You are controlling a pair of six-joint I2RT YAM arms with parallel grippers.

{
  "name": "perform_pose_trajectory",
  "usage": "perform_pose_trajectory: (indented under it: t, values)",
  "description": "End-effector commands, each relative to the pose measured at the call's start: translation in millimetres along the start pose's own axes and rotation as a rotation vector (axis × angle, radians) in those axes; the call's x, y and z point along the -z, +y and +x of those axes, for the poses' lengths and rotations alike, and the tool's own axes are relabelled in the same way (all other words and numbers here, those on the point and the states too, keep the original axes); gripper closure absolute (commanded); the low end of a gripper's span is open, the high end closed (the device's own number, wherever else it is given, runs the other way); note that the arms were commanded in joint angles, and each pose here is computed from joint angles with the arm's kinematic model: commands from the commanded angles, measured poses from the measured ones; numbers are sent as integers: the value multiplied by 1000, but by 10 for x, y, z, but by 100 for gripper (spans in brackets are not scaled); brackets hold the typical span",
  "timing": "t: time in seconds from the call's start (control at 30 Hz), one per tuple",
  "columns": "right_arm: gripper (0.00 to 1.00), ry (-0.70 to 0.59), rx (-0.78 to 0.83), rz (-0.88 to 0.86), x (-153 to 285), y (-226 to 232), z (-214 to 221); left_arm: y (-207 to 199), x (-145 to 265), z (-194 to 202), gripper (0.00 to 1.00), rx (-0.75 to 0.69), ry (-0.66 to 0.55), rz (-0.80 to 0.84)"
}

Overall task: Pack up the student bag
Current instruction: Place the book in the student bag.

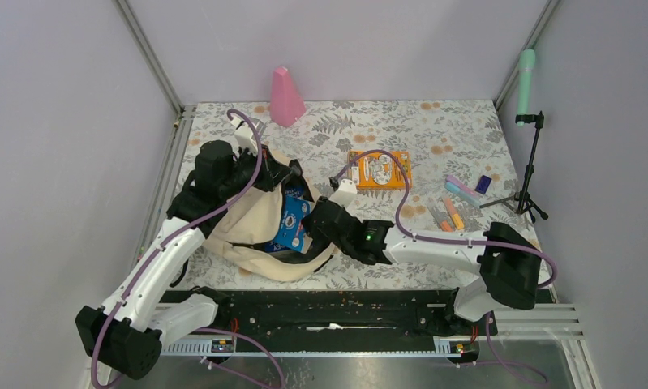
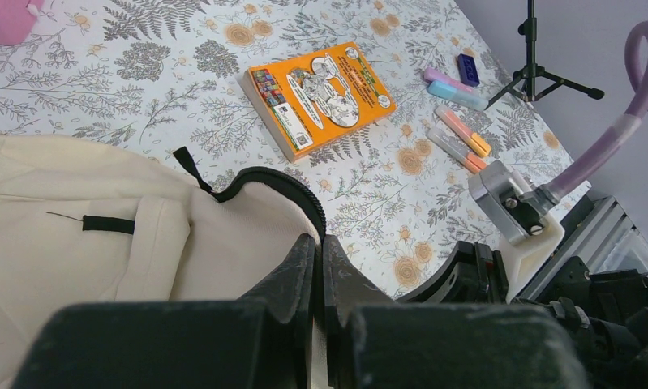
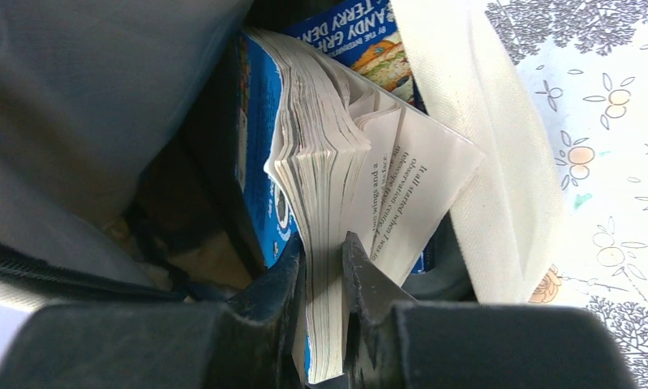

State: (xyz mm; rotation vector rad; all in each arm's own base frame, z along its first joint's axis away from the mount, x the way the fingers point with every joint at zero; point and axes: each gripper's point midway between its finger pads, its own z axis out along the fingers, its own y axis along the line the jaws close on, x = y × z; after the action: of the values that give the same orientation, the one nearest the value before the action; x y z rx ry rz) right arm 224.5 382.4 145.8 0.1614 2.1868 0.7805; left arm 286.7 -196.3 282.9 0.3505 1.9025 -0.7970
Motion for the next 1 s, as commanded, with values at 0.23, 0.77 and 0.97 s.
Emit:
perform_pose_trajectory:
  t: [0.23,0.77,0.97]
  values:
    - [100,4,33,63,-334,1,190,-260,126,-422,100,-57,-155,97]
    - [100,6,108,90,-782,131,220,-242,137,-415,100,-60,-156,86]
    - [89,28,157,70,-793,128,213,-244,138,-416,100,-60,-156,87]
